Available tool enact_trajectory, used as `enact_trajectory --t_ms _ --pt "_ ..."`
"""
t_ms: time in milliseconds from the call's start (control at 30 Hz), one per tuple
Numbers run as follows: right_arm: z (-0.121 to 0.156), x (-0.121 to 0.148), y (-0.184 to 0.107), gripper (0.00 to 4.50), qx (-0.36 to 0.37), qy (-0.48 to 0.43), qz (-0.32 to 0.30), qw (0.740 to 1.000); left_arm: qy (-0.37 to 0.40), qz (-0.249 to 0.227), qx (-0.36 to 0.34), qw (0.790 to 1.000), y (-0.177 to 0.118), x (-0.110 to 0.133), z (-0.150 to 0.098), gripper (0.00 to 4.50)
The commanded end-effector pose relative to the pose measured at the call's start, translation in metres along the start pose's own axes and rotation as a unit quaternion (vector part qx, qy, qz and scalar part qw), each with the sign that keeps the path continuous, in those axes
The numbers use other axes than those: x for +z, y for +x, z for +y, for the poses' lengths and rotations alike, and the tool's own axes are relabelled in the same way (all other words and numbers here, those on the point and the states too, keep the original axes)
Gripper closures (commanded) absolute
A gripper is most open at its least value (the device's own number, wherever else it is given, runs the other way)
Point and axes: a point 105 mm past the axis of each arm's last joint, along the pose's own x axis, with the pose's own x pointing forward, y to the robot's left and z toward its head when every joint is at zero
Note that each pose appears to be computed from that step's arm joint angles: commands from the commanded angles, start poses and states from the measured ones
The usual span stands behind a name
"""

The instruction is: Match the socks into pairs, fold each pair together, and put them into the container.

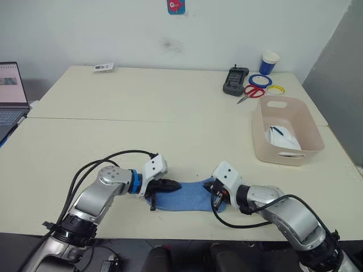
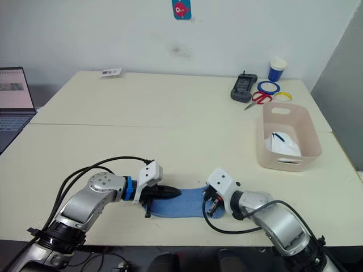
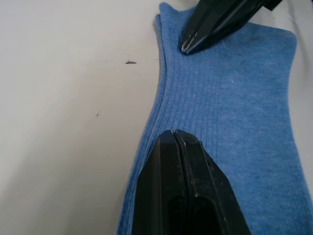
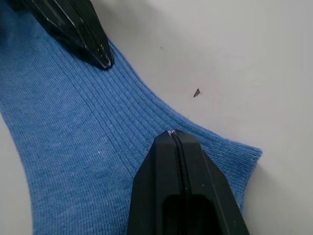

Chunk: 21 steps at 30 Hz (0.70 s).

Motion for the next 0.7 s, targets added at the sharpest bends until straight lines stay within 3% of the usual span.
enact_trajectory --t_ms 33,133,267,367,433,500,700 --pt "-0.024 -0.013 -0.013 4.48 -0.055 -0.002 0.021 0.998 0.005 0.038 0.034 0.999 -0.005 -0.019 0.01 4.5" --pt "-0.038 0.008 -0.028 4.48 -0.094 -0.027 -0.049 0.994 0.018 0.015 0.032 0.999 -0.007 -0.011 0.009 4.5" --pt "-0.018 0.036 -0.046 4.48 -0.037 -0.041 -0.12 0.991 0.045 -0.051 0.018 0.998 -0.016 0.025 0.006 4.5" --pt "0.001 0.041 -0.05 4.48 0.012 -0.052 -0.112 0.992 0.031 -0.096 -0.024 0.995 -0.026 0.053 -0.007 4.5" --pt "0.011 0.039 -0.047 4.48 0.038 -0.066 -0.094 0.993 0.022 -0.095 -0.051 0.994 -0.031 0.059 -0.016 4.5" --pt "0.02 0.038 -0.042 4.48 0.056 -0.065 -0.086 0.993 0.023 -0.076 -0.063 0.995 -0.034 0.055 -0.021 4.5" --pt "0.039 0.01 -0.016 4.48 0.093 -0.046 -0.024 0.994 0.006 0.014 -0.048 0.999 -0.027 0.001 -0.022 4.5"
